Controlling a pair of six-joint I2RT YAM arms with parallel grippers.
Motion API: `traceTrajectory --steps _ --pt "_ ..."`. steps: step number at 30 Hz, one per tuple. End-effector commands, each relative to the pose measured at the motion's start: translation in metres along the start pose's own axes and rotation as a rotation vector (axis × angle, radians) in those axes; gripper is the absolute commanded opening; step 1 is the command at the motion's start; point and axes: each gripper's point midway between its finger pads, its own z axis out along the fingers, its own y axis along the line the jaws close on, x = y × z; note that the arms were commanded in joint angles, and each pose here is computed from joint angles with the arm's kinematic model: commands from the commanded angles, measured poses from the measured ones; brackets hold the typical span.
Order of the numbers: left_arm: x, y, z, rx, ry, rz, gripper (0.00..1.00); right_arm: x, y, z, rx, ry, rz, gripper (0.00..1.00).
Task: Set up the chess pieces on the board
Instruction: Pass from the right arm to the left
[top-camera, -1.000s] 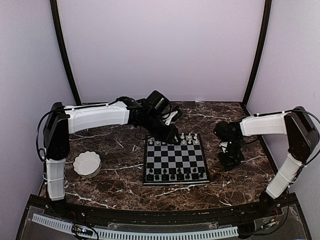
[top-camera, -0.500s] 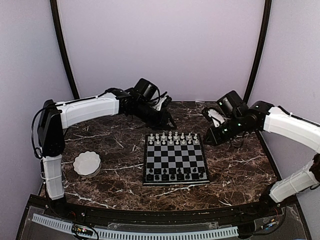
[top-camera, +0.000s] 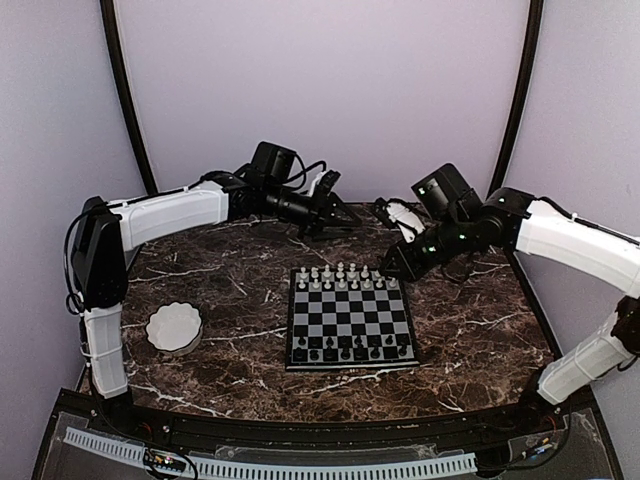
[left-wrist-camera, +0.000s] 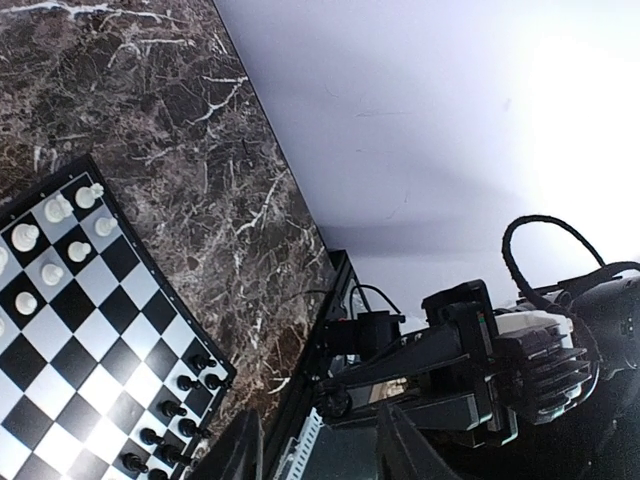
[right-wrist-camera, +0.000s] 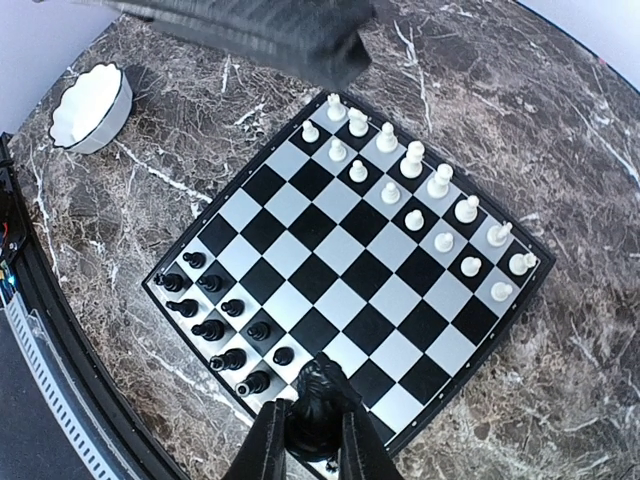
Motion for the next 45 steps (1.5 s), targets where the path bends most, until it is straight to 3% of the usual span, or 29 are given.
traceTrajectory --steps 1,15,45 --pt "0.011 -0.015 0.000 0.086 0.047 -0.029 0.41 -0.020 0.007 -0.002 -0.002 -0.037 -0.062 0.08" --pt "0.021 -0.015 0.010 0.111 0.089 -0.046 0.39 -0.058 0.012 0.013 0.009 -0.069 -0.085 0.09" --pt "0.038 -0.013 0.020 0.121 0.148 -0.080 0.07 -0.066 0.011 0.012 0.046 -0.085 -0.098 0.09"
